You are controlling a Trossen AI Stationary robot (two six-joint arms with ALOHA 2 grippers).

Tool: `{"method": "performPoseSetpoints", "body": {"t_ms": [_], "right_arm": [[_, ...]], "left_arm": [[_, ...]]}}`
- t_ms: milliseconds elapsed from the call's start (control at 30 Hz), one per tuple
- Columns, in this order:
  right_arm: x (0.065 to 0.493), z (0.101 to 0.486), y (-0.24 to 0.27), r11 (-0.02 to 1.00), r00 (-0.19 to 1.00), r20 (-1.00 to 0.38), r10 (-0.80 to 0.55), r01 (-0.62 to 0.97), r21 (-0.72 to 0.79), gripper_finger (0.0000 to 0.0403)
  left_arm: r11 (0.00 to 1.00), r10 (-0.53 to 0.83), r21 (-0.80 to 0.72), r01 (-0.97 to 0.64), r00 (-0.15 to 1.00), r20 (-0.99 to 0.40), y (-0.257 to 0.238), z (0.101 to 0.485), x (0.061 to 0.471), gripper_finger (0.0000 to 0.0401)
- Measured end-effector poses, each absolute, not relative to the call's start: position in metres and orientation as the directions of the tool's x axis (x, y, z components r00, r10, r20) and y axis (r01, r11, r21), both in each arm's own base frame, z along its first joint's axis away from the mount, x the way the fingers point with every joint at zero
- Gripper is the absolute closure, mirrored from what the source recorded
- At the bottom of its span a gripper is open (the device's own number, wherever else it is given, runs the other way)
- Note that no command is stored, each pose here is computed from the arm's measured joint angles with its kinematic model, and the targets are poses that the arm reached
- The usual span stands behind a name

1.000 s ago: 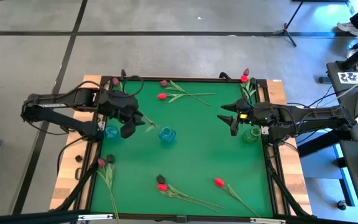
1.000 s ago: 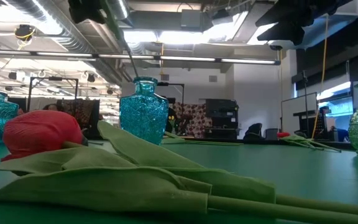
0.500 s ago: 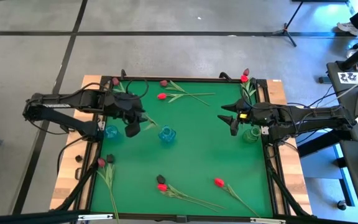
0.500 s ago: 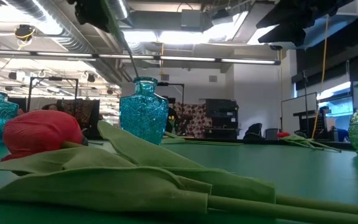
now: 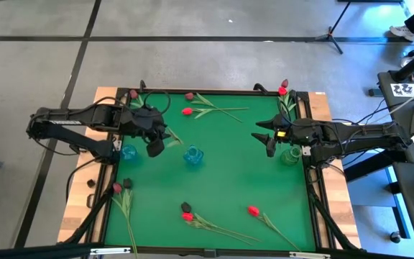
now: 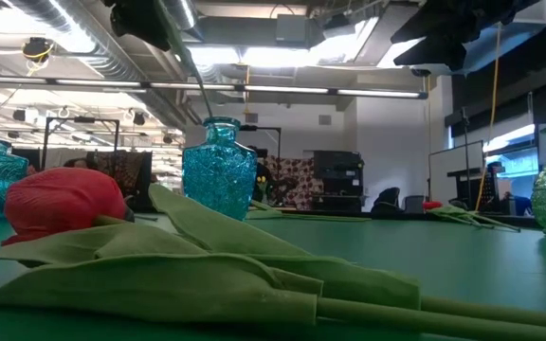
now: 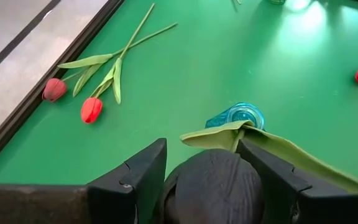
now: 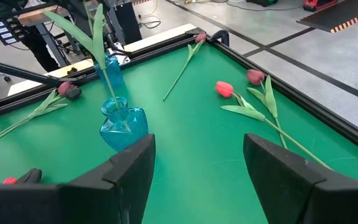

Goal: Sort flowers into vase by color
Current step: Put the top left black tulip into the right blue vase

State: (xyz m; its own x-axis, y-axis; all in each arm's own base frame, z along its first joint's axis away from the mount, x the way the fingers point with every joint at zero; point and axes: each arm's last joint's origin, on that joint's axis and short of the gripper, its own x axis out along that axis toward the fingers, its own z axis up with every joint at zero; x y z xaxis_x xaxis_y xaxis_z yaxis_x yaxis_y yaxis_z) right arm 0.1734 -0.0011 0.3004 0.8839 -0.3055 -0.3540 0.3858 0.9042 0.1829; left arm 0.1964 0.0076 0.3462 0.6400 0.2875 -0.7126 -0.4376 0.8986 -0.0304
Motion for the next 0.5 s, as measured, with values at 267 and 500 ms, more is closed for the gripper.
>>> {"method": "performPoseSetpoints", "body": {"t_ms": [267,500], "right_arm": [[0.1734,0.3004,-0.0011,0.904,0.884,-0.354,-0.305,0.385,0.183,0.0158],[0.1724,0.2977,-0.0009,0.907,0.875,-0.383,-0.296,0.383,0.176,0.0158]], "left_arm": [[0.894,0.295,-0.032,-0.447,0.640,-0.710,0.0079,0.3464,0.1965,0.0212],[0.895,0.298,-0.025,-0.445,0.640,-0.708,0.0081,0.3464,0.1965,0.0239]]}}
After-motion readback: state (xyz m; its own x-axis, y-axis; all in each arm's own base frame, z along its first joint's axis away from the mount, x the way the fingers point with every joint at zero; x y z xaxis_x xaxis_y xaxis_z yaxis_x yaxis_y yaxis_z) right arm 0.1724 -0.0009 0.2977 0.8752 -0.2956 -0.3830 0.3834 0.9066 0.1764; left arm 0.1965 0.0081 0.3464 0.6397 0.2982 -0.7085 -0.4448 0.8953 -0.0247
